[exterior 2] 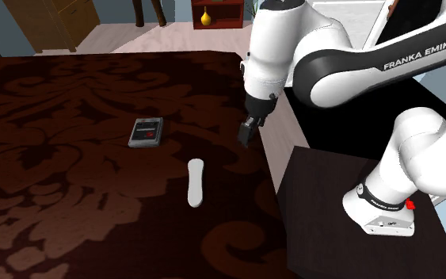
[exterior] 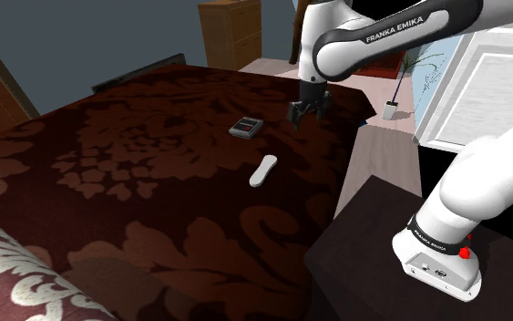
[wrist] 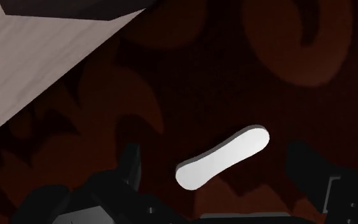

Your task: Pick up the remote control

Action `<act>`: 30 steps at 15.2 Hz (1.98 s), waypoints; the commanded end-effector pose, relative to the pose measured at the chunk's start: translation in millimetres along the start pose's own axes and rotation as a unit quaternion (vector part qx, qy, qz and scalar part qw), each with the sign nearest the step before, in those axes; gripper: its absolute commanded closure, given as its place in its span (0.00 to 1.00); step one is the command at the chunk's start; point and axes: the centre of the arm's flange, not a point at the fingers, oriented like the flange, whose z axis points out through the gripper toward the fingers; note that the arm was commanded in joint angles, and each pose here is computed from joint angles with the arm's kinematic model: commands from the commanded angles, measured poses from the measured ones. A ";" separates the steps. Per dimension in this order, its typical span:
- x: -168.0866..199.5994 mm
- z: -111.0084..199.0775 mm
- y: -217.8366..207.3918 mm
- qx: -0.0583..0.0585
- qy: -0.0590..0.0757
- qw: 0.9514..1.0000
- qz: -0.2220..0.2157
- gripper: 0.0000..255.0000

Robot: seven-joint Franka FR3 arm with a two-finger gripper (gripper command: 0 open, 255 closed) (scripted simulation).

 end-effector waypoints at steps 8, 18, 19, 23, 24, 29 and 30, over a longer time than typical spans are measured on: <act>59.9 97.6 -41.8 0.000 -0.015 0.988 0.153 0.00; 134.2 206.1 -68.2 -0.001 -0.032 0.948 0.316 0.00; 141.8 217.1 -69.5 -0.001 -0.033 0.943 0.332 0.00; 172.2 261.3 -71.9 -0.001 -0.039 0.918 0.394 0.00; 179.8 272.5 -71.9 -0.001 -0.041 0.911 0.409 0.00; 184.4 302.6 -72.7 -0.001 -0.042 0.906 0.422 0.00; 184.0 307.8 -73.0 -0.001 -0.042 0.906 0.422 0.00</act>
